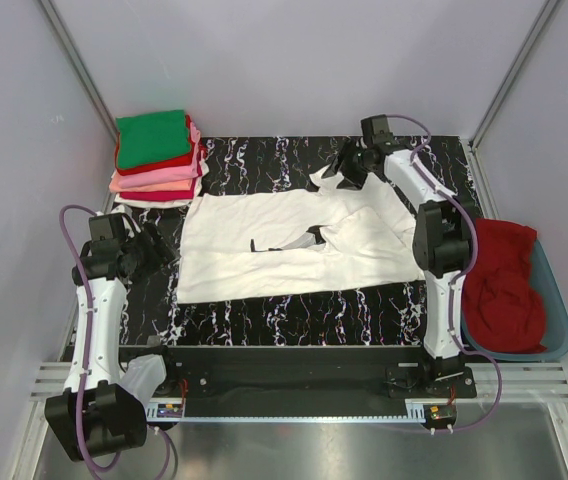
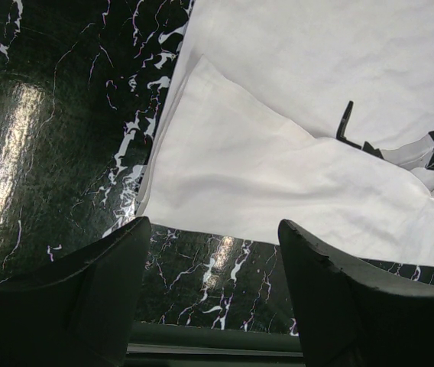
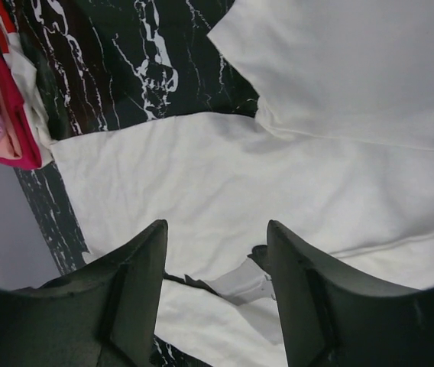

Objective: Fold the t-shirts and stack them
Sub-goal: Fold the tshirt

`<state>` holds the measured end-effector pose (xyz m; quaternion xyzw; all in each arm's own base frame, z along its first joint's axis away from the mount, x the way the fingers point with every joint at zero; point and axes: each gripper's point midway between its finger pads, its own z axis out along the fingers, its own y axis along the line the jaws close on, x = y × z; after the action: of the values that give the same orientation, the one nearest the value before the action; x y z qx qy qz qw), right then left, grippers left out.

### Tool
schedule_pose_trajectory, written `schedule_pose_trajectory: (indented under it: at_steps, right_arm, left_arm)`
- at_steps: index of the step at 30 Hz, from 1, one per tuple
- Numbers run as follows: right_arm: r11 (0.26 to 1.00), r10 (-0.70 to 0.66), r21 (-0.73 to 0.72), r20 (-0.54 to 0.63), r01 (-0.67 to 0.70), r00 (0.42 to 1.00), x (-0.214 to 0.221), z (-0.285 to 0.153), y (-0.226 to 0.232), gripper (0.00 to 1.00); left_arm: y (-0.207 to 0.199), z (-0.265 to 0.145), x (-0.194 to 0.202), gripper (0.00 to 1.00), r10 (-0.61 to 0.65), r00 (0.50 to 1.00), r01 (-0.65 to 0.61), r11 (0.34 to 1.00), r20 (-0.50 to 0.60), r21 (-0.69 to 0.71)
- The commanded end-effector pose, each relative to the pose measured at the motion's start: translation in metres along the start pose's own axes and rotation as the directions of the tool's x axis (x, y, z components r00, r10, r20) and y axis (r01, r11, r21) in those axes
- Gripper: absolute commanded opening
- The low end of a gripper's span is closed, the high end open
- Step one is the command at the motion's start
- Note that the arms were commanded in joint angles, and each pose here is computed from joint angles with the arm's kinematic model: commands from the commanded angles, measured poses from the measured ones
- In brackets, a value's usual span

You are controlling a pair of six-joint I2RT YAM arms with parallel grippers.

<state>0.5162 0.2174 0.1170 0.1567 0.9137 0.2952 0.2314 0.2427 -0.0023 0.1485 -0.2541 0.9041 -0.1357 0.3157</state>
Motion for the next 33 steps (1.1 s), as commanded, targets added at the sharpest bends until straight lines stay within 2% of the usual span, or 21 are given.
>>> schedule_pose_trajectory:
  at_steps: [1, 7, 8, 9, 14, 17, 23, 28, 33]
  right_arm:
    - [0.997, -0.074, 0.038, 0.090, 0.071, 0.993, -0.047, -0.024, -0.010, 0.62]
    - [0.988, -0.122, 0.110, 0.172, 0.104, 0.977, -0.116, -0.007, -0.044, 0.64]
    - [0.989, -0.136, 0.096, 0.226, 0.117, 0.965, -0.136, -0.015, -0.035, 0.64]
    - [0.987, -0.132, 0.120, 0.223, 0.107, 0.966, -0.139, 0.001, -0.052, 0.64]
    - [0.982, -0.159, 0.150, 0.368, 0.110, 0.916, -0.182, 0.023, -0.076, 0.66]
    - [0.983, -0.136, 0.168, 0.372, 0.077, 0.918, -0.182, 0.060, -0.103, 0.69]
    - [0.997, -0.043, 0.077, 0.376, 0.015, 0.926, -0.178, 0.088, -0.108, 0.71]
    - [1.000, -0.004, 0.006, 0.301, 0.002, 0.954, -0.153, 0.115, -0.101, 0.69]
    - [1.000, -0.001, -0.029, 0.222, 0.008, 0.975, -0.125, 0.130, -0.090, 0.64]
  left_arm:
    - [-0.001, 0.001, -0.006, 0.72, 0.019, 0.999, -0.019, 1.000, 0.030, 0.003]
    - [-0.001, 0.003, -0.005, 0.72, 0.017, 1.000, -0.017, 1.000, 0.018, 0.004]
    - [0.000, 0.004, -0.004, 0.72, 0.016, 1.000, -0.016, 1.000, 0.016, 0.002]
    - [-0.001, 0.004, -0.005, 0.72, 0.016, 1.000, -0.016, 1.000, 0.014, 0.002]
    - [-0.001, 0.005, -0.003, 0.72, 0.020, 1.000, -0.020, 1.000, 0.009, 0.000]
    - [-0.001, 0.005, -0.002, 0.72, 0.018, 1.000, -0.018, 1.000, 0.006, -0.002]
    - [-0.002, 0.006, -0.001, 0.72, 0.021, 1.000, -0.021, 1.000, 0.000, -0.002]
    - [-0.002, 0.007, -0.001, 0.72, 0.023, 1.000, -0.023, 1.000, -0.005, 0.001]
    - [-0.002, 0.007, 0.000, 0.72, 0.024, 1.000, -0.024, 1.000, -0.006, 0.004]
